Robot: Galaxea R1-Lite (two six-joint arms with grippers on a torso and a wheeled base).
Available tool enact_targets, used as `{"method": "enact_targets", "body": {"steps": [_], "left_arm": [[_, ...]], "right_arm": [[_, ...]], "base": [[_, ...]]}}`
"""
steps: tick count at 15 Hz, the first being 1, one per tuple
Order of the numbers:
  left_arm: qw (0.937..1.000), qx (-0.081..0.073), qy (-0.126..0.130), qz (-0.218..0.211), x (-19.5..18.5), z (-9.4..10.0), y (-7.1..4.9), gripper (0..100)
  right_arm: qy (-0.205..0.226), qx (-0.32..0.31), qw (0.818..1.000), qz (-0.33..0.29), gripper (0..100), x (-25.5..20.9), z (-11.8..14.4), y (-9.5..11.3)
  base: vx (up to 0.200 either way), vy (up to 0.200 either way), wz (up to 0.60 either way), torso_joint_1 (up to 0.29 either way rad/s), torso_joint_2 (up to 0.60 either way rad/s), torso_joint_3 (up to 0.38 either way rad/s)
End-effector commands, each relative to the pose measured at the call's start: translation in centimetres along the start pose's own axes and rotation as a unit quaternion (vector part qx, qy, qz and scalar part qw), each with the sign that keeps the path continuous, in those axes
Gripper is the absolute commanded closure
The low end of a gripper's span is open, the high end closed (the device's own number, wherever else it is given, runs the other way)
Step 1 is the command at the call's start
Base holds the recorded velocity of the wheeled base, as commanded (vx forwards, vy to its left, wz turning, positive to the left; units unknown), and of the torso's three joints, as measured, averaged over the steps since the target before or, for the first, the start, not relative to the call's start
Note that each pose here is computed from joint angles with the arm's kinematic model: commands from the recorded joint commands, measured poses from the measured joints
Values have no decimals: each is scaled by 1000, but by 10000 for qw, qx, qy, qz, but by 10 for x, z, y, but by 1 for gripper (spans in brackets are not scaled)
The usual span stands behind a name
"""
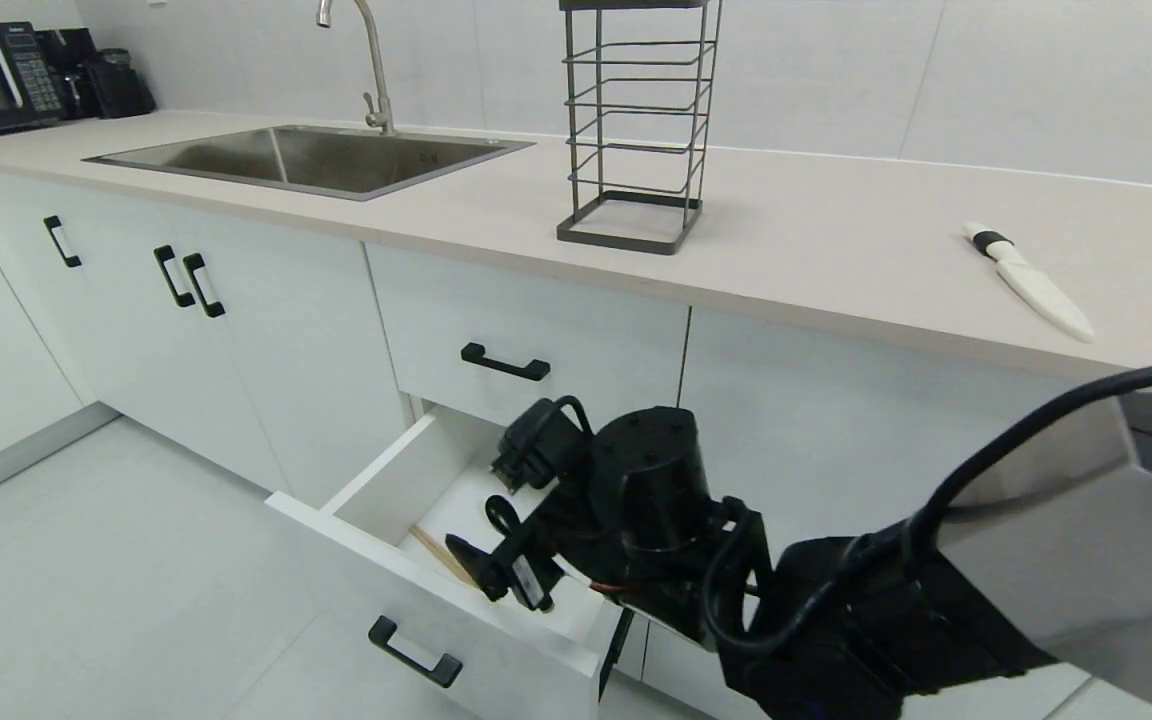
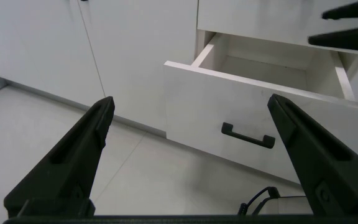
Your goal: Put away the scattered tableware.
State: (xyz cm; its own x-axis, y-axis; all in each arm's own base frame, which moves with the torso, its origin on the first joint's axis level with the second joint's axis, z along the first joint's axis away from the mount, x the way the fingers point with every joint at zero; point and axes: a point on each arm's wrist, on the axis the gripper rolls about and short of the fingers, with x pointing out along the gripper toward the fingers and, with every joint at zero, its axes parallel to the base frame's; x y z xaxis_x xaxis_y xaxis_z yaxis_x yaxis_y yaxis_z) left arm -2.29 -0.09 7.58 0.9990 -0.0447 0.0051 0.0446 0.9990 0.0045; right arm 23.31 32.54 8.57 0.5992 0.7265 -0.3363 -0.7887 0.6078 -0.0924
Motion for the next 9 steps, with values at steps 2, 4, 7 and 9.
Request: {"method": "enact_targets", "body": {"steps": [2,4,7,9], "left_arm": [[10000,2,3,1,0,0,0,0],[10000,2,3,1,0,0,0,0],[10000,2,3,1,0,0,0,0],[10000,2,3,1,0,0,0,0]], "right_arm": [[2,94,9998,-188,0,-64,-6,-19],[-15,92,9998,-158,0,-73,-6,-20],[-55,90,9999,-47,0,-103,-8,-18],[-99,109,9999,-80,0,-122,-8,-21]], "base": [[0,0,0,0,0,0],[0,0,0,0,0,0],[0,0,0,0,0,0],[0,0,0,0,0,0]]}}
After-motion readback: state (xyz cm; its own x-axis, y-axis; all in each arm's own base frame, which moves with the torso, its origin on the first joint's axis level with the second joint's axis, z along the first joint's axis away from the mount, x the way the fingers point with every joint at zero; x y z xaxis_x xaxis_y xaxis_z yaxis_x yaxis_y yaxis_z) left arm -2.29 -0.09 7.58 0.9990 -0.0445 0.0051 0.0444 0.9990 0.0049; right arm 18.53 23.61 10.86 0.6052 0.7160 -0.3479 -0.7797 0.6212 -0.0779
